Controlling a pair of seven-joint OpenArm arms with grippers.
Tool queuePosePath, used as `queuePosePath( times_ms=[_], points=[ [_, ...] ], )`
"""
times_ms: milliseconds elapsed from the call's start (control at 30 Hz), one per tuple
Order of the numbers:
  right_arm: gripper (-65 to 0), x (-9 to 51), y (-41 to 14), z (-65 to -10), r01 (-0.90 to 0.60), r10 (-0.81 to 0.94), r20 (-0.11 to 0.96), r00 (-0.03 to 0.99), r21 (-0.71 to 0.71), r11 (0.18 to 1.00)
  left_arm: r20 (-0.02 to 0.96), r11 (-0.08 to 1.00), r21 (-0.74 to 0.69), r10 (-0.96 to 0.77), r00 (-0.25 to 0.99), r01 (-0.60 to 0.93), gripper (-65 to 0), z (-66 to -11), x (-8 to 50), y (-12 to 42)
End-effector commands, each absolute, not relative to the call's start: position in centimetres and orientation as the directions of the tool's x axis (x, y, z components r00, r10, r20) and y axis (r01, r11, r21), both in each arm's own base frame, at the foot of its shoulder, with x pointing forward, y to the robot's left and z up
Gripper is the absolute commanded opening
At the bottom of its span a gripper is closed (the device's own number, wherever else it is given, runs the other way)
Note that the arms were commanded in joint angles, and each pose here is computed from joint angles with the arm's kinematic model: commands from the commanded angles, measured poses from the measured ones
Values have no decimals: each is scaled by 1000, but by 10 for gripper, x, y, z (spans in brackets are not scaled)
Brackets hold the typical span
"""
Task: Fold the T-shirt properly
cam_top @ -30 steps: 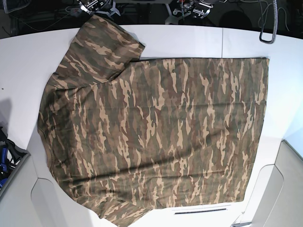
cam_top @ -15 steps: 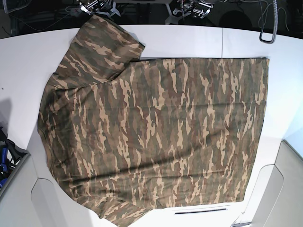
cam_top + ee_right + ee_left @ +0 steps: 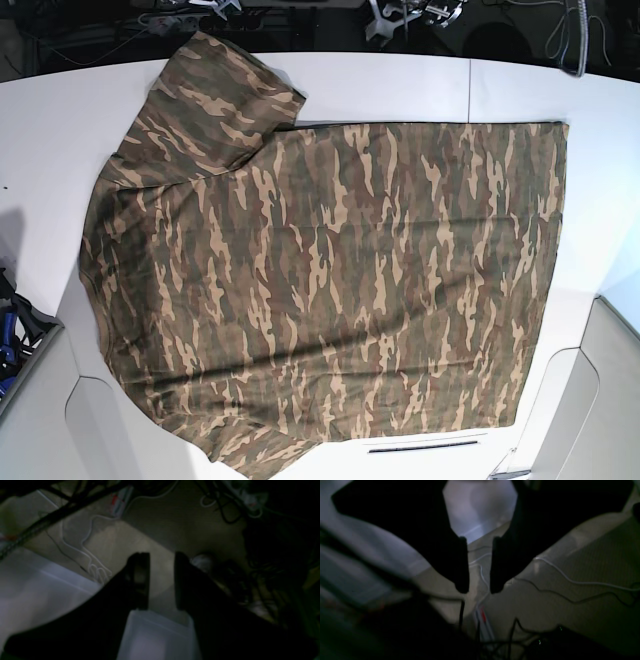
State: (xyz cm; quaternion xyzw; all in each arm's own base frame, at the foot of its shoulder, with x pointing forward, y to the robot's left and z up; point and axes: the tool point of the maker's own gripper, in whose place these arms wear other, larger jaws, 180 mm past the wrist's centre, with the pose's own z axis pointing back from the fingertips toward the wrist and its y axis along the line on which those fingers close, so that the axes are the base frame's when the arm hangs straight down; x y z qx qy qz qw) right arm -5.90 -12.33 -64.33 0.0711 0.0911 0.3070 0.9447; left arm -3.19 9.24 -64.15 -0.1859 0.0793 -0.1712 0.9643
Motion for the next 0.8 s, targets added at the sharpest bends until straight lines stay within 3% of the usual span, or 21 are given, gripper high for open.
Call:
queuePosePath(
  times_ms=[0, 300, 433, 567, 767],
  points=[
    [-478, -63, -128, -641, -553, 579, -120, 806, 193, 810, -87, 868, -401, -355, 931, 294, -469, -638, -38, 92],
    [-478, -104, -161, -600, -499, 536, -235, 811, 201, 843, -3, 894, -378, -260, 966, 240, -469, -604, -64, 116],
    [-478, -108, -165, -577, -517, 556, -228, 800, 208, 830, 60, 900, -360, -242, 968, 247, -469, -581, -60, 118],
    [-478, -96, -154, -552, -549, 582, -142, 801, 214, 808, 133, 904, -335, -232, 964, 264, -469, -553, -46, 121],
    [-478, -51, -124, -500, -593, 590, 79, 803, 200, 780, 246, 926, -294, -165, 955, 235, -469, -505, -22, 136]
  ],
)
